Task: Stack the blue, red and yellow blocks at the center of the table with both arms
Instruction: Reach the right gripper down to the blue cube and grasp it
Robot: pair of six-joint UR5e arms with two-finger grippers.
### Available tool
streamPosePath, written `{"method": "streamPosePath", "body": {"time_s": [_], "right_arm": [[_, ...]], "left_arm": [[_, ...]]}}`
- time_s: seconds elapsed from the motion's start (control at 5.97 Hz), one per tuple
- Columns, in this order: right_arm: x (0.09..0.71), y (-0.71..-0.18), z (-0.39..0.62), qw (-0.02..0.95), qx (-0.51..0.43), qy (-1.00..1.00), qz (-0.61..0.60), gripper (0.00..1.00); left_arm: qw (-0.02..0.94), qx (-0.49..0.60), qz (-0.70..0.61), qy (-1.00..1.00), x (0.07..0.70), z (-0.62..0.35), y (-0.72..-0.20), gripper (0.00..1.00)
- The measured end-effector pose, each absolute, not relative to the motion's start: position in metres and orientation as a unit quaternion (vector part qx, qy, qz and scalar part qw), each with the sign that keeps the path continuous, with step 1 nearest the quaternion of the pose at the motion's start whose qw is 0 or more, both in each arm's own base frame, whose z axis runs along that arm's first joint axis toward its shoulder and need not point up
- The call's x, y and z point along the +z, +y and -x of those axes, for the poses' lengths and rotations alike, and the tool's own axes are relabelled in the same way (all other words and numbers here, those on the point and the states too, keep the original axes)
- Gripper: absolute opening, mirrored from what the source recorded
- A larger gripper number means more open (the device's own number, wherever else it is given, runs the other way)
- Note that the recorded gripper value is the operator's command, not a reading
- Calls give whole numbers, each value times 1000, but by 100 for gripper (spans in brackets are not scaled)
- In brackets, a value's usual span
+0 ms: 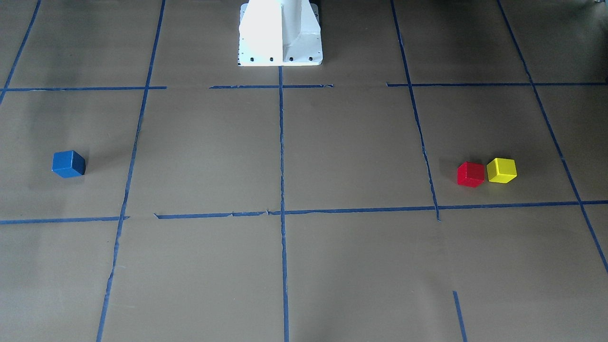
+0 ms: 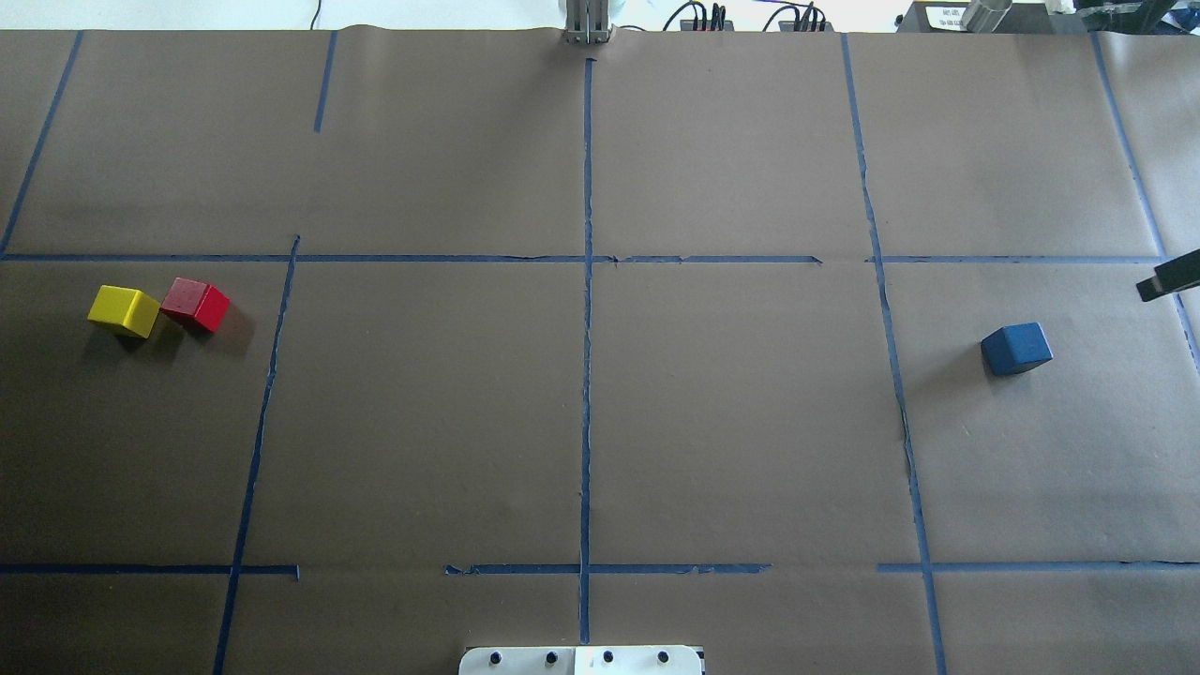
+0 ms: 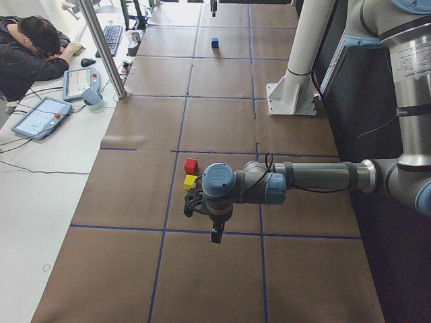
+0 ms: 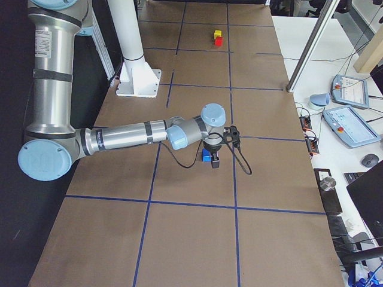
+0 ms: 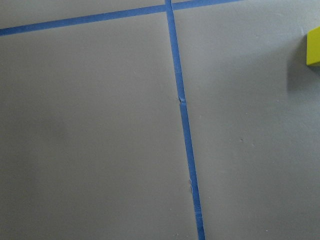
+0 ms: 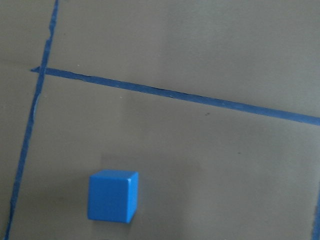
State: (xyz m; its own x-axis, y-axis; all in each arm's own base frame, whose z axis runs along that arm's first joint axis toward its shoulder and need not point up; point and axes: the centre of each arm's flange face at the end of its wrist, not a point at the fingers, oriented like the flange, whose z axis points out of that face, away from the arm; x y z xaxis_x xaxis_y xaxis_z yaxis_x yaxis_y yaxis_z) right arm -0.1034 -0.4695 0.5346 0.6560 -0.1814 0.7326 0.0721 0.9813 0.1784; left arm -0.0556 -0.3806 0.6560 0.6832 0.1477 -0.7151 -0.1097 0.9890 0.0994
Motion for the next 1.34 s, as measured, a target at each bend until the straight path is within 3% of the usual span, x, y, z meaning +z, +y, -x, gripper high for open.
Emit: {"method": "streamPosePath", "body": {"time_s": [0.5, 1.17, 1.34], "right_arm": [[526, -454, 206, 916, -59, -392, -65, 100], [567, -448, 244, 930, -71, -358, -44, 99], [572, -451, 250, 931, -73, -355, -41, 55]], "left_arm": [[917, 71, -26, 392, 656, 56, -381, 100], [917, 70, -24, 392, 657, 56, -380, 100], [917, 70, -23, 392, 658, 56, -380, 100]]}}
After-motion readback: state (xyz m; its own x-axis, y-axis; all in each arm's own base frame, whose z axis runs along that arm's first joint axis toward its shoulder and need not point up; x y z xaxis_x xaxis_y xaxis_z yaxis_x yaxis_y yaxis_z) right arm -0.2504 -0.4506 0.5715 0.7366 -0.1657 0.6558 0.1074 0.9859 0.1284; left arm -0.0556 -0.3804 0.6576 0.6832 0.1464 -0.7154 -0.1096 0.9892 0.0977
